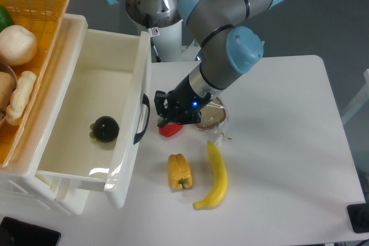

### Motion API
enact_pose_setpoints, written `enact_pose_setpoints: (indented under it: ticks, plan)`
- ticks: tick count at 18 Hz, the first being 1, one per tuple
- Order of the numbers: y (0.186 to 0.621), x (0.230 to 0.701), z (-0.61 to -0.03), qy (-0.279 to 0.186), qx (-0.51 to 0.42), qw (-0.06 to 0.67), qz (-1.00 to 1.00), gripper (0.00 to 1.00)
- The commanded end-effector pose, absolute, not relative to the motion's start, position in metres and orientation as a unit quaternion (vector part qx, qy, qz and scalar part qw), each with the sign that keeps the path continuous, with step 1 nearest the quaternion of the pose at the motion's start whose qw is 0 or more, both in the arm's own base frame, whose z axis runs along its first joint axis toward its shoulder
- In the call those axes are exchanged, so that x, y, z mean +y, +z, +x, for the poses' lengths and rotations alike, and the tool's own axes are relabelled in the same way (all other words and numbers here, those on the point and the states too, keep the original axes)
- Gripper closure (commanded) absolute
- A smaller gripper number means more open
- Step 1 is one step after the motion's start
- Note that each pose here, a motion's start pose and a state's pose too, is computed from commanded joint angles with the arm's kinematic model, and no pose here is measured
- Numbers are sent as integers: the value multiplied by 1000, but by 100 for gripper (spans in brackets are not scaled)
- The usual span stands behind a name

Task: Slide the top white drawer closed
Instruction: 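Lower the gripper and bring it against the drawer's front panel, then push the drawer front with the gripper into the drawer unit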

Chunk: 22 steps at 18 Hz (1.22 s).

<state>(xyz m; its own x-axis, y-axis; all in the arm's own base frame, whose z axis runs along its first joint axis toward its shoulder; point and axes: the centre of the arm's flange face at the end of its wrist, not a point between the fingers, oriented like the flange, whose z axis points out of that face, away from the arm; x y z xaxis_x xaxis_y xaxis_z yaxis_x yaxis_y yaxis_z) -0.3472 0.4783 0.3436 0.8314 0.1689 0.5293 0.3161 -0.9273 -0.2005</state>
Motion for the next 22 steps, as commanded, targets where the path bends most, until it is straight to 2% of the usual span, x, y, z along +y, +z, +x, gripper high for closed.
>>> enact_pose_setpoints:
  ticks: [13, 22]
  plan:
    - [357, 481, -326, -272, -129, 137, -944, 100]
    - [360, 505, -288, -276, -111, 124, -947, 100]
